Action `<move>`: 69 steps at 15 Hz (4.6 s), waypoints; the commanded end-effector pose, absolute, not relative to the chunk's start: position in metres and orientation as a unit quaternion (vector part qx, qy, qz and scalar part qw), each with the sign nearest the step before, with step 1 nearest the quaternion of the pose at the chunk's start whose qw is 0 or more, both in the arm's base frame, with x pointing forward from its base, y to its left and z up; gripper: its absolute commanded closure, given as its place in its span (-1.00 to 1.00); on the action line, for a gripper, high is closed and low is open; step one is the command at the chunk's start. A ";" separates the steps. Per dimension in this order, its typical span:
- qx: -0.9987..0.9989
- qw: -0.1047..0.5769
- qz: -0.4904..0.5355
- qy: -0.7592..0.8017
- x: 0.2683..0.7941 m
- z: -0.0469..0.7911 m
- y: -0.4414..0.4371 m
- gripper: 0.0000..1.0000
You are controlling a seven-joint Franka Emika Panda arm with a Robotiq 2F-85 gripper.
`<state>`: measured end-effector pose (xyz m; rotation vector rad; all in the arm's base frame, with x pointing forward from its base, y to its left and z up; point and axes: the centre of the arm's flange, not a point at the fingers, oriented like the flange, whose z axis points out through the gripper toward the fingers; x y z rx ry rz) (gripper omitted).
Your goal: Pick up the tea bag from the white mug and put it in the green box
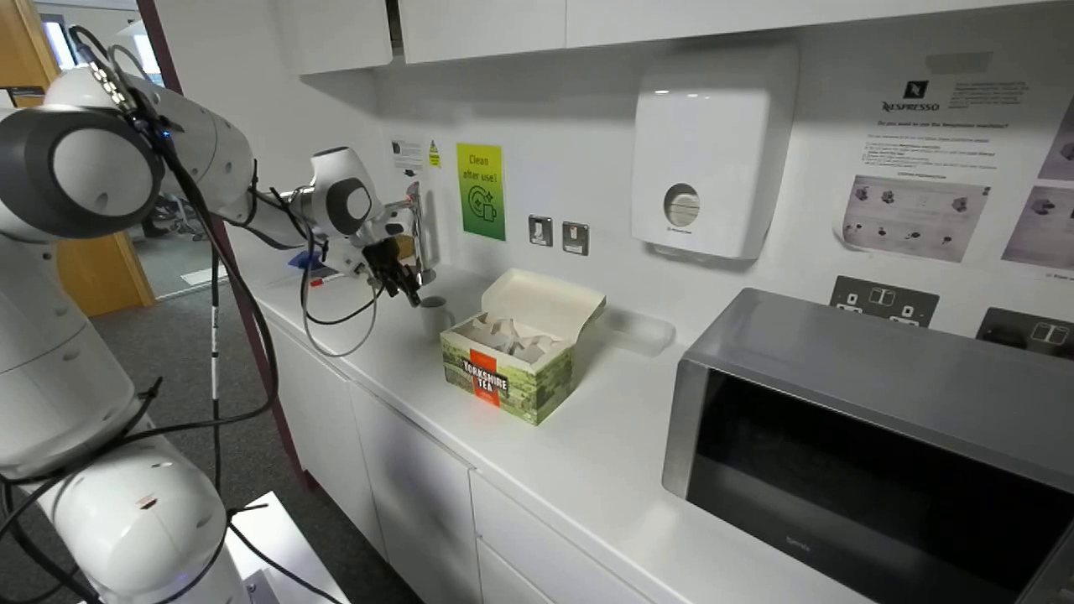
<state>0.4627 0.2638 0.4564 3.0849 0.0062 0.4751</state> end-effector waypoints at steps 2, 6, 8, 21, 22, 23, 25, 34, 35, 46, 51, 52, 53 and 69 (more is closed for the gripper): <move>0.990 0.001 0.138 -0.018 0.465 0.452 0.265 -1.00; 0.990 0.006 0.137 -0.017 0.472 0.458 0.272 -1.00; 0.991 0.009 0.130 -0.015 0.482 0.461 0.274 -1.00; 0.998 -0.007 0.068 -0.006 0.586 0.456 0.285 -1.00; 0.998 -0.011 0.064 0.002 0.588 0.456 0.292 -1.00; 0.998 -0.016 0.063 0.008 0.590 0.456 0.297 -1.00; 0.998 -0.023 0.054 0.017 0.592 0.455 0.309 -1.00; 0.998 -0.035 0.048 0.012 0.596 0.460 0.316 -0.28; 0.998 -0.034 0.048 0.010 0.598 0.460 0.313 -0.38; 1.000 -0.013 0.023 -0.007 0.616 0.439 0.301 -0.20; 1.000 -0.010 0.017 -0.005 0.618 0.437 0.305 -0.14; 1.000 -0.011 0.017 -0.005 0.618 0.437 0.306 -0.11; 1.000 -0.011 0.017 -0.005 0.618 0.437 0.306 -0.14; 1.000 -0.009 0.010 -0.006 0.617 0.426 0.307 0.15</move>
